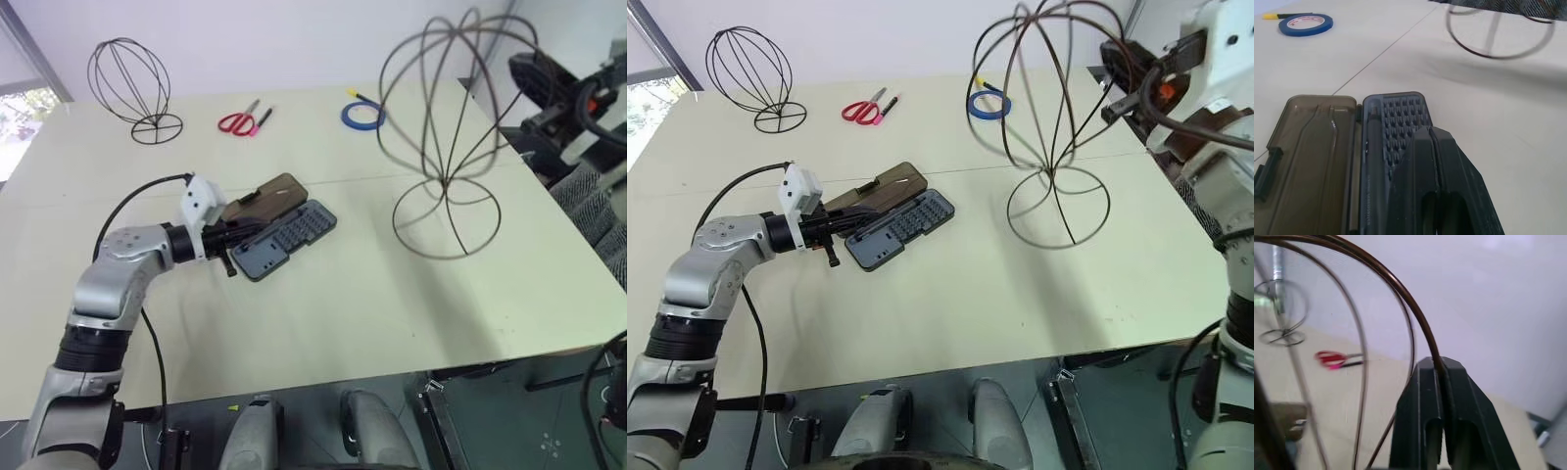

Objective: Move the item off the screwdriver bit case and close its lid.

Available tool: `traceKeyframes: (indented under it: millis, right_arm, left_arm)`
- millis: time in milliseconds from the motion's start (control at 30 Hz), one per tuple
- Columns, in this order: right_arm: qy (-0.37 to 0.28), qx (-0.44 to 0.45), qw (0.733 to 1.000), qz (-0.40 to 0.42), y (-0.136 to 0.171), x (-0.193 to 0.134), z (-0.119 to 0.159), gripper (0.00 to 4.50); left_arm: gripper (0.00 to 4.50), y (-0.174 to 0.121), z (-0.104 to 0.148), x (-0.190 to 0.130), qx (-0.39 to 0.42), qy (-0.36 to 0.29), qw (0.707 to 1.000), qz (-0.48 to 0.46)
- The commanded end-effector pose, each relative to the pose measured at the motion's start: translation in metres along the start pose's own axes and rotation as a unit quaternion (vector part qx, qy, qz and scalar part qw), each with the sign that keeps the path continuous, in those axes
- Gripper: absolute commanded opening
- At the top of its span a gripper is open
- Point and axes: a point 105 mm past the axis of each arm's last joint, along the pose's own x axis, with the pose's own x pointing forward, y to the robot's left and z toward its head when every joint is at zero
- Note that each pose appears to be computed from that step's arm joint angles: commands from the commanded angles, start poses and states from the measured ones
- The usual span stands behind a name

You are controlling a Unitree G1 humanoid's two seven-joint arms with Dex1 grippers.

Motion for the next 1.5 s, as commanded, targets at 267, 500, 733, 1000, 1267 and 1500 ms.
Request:
traceKeyframes:
  millis: [267,500,733,1000,1267,1500]
  right_arm:
    - [-0.057,-0.021,0.968,-0.243,-0.085,0.018,-0.014,0.06]
    - [-0.033,-0.001,0.931,-0.363,-0.111,0.004,-0.069,0.06]
    - [0.005,0.012,0.901,-0.434,-0.113,-0.020,-0.115,0.06]
    - [0.043,0.017,0.900,-0.433,-0.105,-0.026,-0.136,0.06]
    - [0.059,0.016,0.902,-0.428,-0.106,-0.026,-0.136,3.03]
    - [0.069,-0.025,0.895,-0.440,-0.108,-0.060,-0.117,4.42]
  left_arm:
    - [0.00,-0.002,0.007,0.006,0.024,-0.012,1.000,-0.005]
    - [0.00,-0.002,0.006,0.005,0.025,-0.011,1.000,0.001]
    - [0.00,-0.003,0.005,0.003,0.026,-0.009,1.000,0.004]
    - [0.00,-0.003,0.005,0.005,0.025,-0.008,1.000,0.000]
    - [0.00,-0.004,0.005,0.007,0.022,-0.009,1.000,-0.004]
    - [0.00,-0.007,0.004,0.006,0.017,-0.011,1.000,-0.005]
